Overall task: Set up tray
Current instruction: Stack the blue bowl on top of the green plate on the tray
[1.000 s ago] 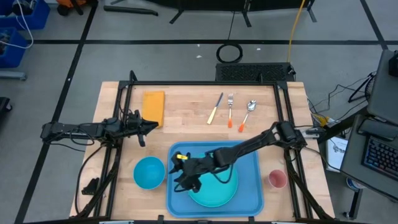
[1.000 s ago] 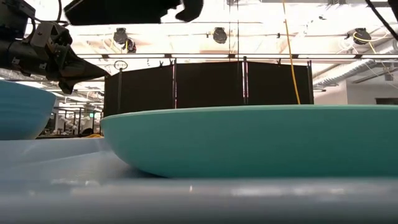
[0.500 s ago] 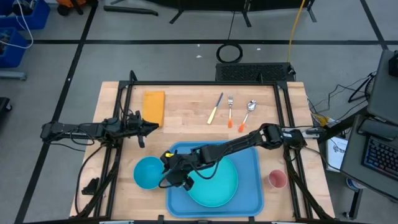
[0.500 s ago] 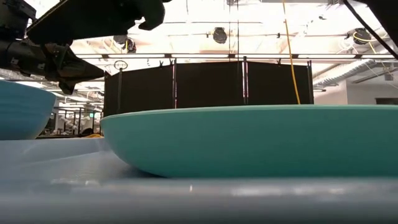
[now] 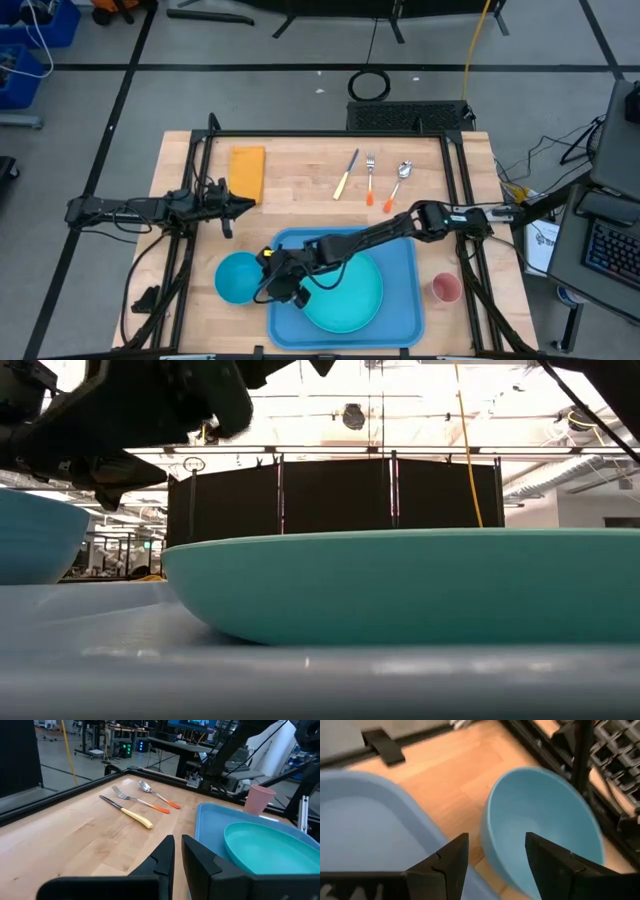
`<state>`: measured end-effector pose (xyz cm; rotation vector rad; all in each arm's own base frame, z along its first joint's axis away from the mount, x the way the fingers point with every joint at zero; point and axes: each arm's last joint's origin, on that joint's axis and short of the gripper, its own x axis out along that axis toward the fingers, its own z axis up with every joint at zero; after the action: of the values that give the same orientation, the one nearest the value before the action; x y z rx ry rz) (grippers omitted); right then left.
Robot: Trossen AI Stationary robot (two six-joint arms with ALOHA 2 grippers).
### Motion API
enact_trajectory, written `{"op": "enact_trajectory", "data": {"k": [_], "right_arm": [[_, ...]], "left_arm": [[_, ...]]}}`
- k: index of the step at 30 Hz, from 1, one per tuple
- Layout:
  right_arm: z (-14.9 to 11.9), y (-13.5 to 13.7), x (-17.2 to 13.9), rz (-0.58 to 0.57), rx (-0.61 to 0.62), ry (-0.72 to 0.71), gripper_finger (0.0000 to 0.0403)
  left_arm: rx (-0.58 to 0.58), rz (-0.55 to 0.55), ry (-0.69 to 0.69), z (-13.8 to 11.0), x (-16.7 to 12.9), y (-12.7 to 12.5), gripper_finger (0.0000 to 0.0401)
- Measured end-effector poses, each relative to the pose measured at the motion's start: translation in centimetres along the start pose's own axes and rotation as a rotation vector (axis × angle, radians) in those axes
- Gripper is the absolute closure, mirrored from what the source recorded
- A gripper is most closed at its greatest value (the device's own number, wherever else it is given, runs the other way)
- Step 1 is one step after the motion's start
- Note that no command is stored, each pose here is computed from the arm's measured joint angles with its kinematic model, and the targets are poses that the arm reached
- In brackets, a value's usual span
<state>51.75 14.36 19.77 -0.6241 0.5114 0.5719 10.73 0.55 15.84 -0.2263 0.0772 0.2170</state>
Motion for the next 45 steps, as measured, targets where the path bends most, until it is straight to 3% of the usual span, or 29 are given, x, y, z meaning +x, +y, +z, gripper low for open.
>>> {"op": "enact_trajectory", "data": {"k": [10,18,27,41,45], "right_arm": [[-1.4,0.6,2.1,-0.009,-0.036,-0.005,0.0218],[-1.5,0.6,2.3,-0.03,-0.055,0.012,0.0221],[-1.4,0.7,2.3,-0.032,-0.059,0.004,0.0253],[-2.1,1.1,3.5,-0.037,-0.062,0.001,0.0254],[-2.4,1.4,3.9,-0.073,-0.111,0.042,0.0255]], "left_arm": [[0.006,0.006,-0.011,0.1,0.0,0.0,0.0364],[0.009,-0.001,-0.005,0.0,0.0,0.0,0.0364],[0.008,-0.001,-0.005,0.0,0.0,0.0,0.0364],[0.01,0.0,0.007,0.0,0.0,0.0,0.0364],[0.01,0.001,0.009,-0.1,0.0,0.0,0.0364]]}}
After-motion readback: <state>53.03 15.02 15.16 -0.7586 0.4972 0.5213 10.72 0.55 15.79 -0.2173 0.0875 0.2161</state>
